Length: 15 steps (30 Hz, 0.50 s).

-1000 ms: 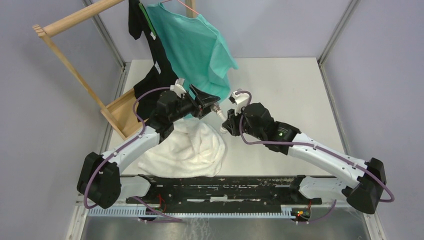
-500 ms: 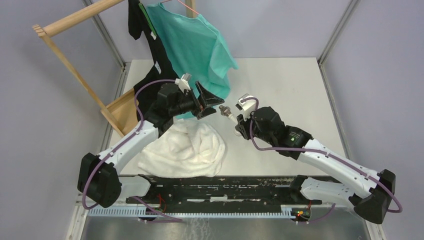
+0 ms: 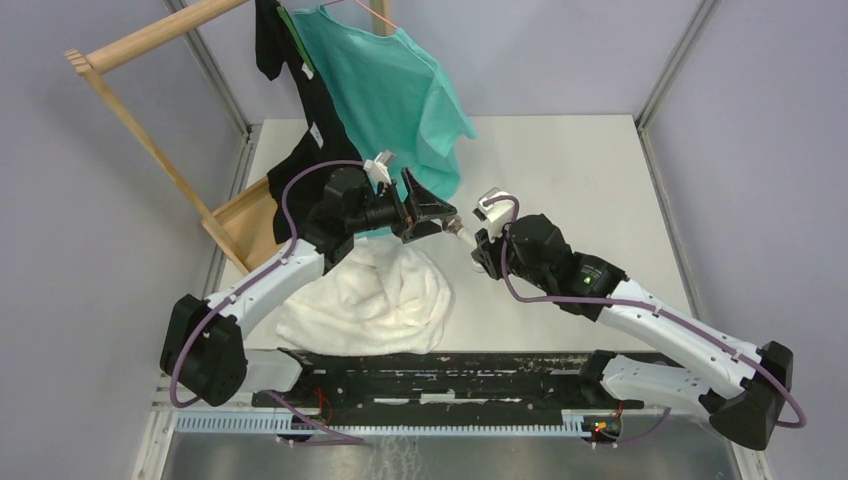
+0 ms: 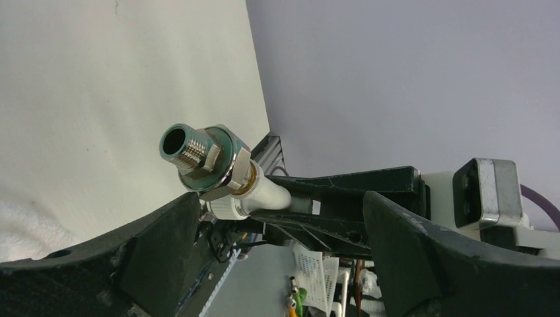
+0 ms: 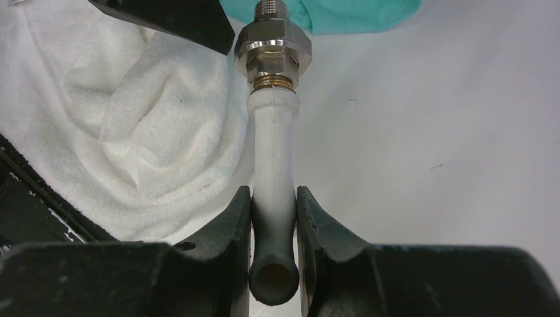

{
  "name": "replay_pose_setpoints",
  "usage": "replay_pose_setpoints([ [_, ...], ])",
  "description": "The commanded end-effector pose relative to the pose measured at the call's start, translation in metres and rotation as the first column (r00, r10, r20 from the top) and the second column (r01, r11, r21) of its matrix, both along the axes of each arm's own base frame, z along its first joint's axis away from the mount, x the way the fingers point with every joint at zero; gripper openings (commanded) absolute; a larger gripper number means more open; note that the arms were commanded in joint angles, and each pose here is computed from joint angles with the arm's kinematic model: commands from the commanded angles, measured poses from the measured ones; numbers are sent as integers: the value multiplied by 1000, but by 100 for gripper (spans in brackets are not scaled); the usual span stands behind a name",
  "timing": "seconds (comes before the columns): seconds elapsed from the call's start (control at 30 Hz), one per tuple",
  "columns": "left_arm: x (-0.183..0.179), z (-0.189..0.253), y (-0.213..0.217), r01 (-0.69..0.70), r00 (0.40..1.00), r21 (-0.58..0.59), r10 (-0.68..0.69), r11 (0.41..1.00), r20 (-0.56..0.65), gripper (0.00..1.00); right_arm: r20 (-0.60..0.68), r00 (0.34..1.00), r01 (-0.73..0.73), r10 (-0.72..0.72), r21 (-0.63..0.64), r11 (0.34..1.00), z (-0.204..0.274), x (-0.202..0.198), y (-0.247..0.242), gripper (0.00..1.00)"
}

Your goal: Install the water faucets

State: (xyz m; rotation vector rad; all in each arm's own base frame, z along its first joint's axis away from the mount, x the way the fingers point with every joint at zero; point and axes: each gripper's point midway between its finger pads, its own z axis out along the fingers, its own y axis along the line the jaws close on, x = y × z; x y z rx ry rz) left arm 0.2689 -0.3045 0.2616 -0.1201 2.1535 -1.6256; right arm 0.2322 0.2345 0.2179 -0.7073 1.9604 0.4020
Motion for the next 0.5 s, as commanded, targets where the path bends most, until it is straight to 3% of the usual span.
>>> replay_pose_setpoints([
  [0.0,-7,6,-16,58,998,-74,-57,996,12,99,121,992,6,-24,152,988,47,13,11,1],
  [0.23,-6,1,-21,57,998,-111,-60,992,-23,99,140,990,-5,-20,173,985,54,10,10,1],
  [0.47,-12,-6,-17,98,995,-63,-98,993,-4,99,162,987,-53,20,205,977,60,0,7,1],
])
